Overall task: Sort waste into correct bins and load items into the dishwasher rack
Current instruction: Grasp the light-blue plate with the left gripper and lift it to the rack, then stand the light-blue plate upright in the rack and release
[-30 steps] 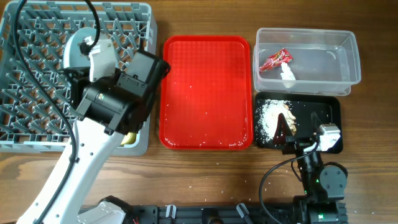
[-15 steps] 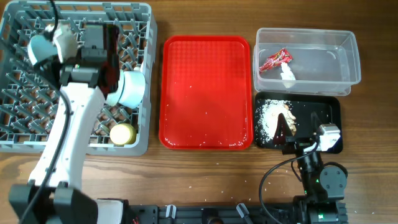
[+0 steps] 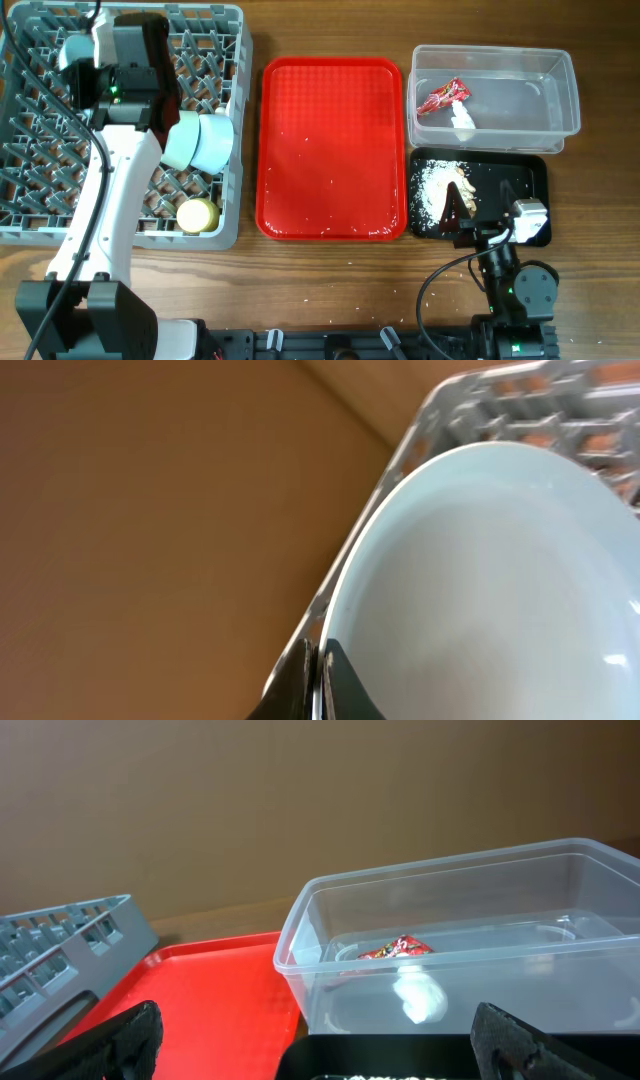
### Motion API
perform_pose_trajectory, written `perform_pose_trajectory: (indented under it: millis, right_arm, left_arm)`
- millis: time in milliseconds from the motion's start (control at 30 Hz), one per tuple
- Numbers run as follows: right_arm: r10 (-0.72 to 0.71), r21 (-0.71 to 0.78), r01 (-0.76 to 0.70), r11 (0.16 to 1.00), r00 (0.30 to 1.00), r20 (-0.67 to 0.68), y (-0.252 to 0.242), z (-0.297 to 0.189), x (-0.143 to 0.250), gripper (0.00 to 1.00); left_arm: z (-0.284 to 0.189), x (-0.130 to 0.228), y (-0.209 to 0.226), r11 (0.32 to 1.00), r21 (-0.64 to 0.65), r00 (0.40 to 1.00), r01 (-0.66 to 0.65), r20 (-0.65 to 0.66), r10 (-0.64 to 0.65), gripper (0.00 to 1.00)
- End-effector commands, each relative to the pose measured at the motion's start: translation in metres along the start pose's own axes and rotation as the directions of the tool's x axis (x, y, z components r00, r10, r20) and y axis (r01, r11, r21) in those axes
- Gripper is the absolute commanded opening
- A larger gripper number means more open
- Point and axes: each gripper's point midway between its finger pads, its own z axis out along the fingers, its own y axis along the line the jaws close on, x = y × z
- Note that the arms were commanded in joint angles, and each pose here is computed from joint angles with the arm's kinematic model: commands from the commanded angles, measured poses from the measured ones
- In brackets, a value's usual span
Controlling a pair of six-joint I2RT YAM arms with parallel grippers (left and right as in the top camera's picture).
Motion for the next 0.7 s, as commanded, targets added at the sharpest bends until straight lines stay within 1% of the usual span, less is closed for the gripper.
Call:
perform_pose_trajectory:
  millis: [0,67,133,167,300,367,467,500,667]
  right_arm:
    - [-0.017,-0.009,0.017,1.000,1.000,0.002,0.001,0.000,0.000,1.00]
    - [-0.017,-0.009,0.017,1.000,1.000,0.002,0.001,0.000,0.000,1.00]
    - [-0.017,-0.009,0.017,1.000,1.000,0.002,0.001,0.000,0.000,1.00]
    - [-0.018,-0.009,0.018,1.000,1.000,0.002,0.001,0.000,0.000,1.00]
    - [-0.017,-0.009,0.017,1.000,1.000,0.002,0.001,0.000,0.000,1.00]
    - [-0.017,-0.009,0.017,1.000,1.000,0.002,0.001,0.000,0.000,1.00]
    - [-0.017,-0.009,0.017,1.000,1.000,0.002,0.001,0.000,0.000,1.00]
    - [-0.018,-0.009,0.018,1.000,1.000,0.002,0.001,0.000,0.000,1.00]
    - [-0.017,-0.009,0.017,1.000,1.000,0.002,0.001,0.000,0.000,1.00]
  left_arm:
    - [-0.007,-0.031,-0.012,0.977,0.126,0.976,-0.169,0.157,0.149,0.04]
    - [-0.008,-0.040,-0.014,0.957,0.121,0.949,-0.265,0.207,0.237,0.04]
    - [-0.010,-0.045,-0.017,0.914,0.101,0.899,-0.393,0.252,0.359,0.04]
    - [-0.010,-0.047,-0.018,0.906,0.099,0.889,-0.412,0.264,0.375,0.04]
    - [-0.005,-0.049,-0.015,0.905,0.099,0.885,-0.413,0.276,0.374,0.04]
    - [0.003,-0.047,-0.006,0.897,0.070,0.877,-0.437,0.254,0.408,0.04]
    - [0.008,-0.049,0.016,0.891,-0.028,0.870,-0.453,0.202,0.449,0.04]
    - [0.007,-0.050,0.018,0.887,-0.037,0.866,-0.461,0.200,0.459,0.04]
    - [0.007,-0.049,0.012,0.884,-0.022,0.863,-0.468,0.205,0.462,0.04]
